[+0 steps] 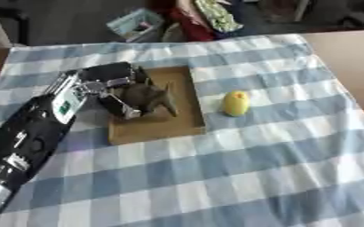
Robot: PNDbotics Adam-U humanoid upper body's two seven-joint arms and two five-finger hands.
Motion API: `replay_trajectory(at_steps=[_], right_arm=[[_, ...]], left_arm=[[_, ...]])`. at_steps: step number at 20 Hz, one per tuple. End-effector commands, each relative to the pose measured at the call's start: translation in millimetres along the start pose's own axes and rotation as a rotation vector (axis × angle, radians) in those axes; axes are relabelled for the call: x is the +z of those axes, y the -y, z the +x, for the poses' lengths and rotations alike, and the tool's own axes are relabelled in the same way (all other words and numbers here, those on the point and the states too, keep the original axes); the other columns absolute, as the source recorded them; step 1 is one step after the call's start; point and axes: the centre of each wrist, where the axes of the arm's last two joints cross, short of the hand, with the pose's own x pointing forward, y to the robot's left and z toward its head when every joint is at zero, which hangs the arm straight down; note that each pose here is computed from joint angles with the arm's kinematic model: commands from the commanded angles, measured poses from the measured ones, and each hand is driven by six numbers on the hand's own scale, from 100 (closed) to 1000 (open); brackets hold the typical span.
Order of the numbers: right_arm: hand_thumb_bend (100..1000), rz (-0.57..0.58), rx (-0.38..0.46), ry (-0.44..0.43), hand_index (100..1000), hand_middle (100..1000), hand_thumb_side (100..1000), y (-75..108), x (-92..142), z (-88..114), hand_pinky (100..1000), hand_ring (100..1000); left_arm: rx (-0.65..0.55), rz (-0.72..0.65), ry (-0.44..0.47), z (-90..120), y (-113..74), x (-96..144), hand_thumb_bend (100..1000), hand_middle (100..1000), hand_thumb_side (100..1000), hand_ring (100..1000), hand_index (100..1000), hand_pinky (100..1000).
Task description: Pick up objects on the table and place them in the box.
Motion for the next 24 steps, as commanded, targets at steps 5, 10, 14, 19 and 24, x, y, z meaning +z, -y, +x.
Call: replay_trajectory(at_steps=[5,10,14,19,24], right_arm=[[100,0.004,0.021,0.018,884,684,600,5.8,-3,6,849,823],[100,0.004,0.022,0.013,885,685,600,5.9,-2,5,849,823],[100,0.003,0.022,0.011,885,685,600,5.9,-1,5,849,823],[100,0.002,0.023,0.007,884,684,599,6.2,0,4,849,823],[100,0.001,0.035,0.001,884,685,592,9.4,1,4,848,822]], left_arm=[[-0.069,-0.086,0.081,4,-17.3,3,185,522,433,525,772,712],[-0.068,-0.051,0.068,2,-24.6,10,240,606,486,602,802,755],[-0.079,-0.056,0.065,1,-28.2,13,302,655,563,645,823,781],[-0.086,-0.058,0.063,0,-29.8,18,328,692,610,682,837,810],[-0.041,0.031,0.068,1,-39.4,26,262,666,537,659,829,814]])
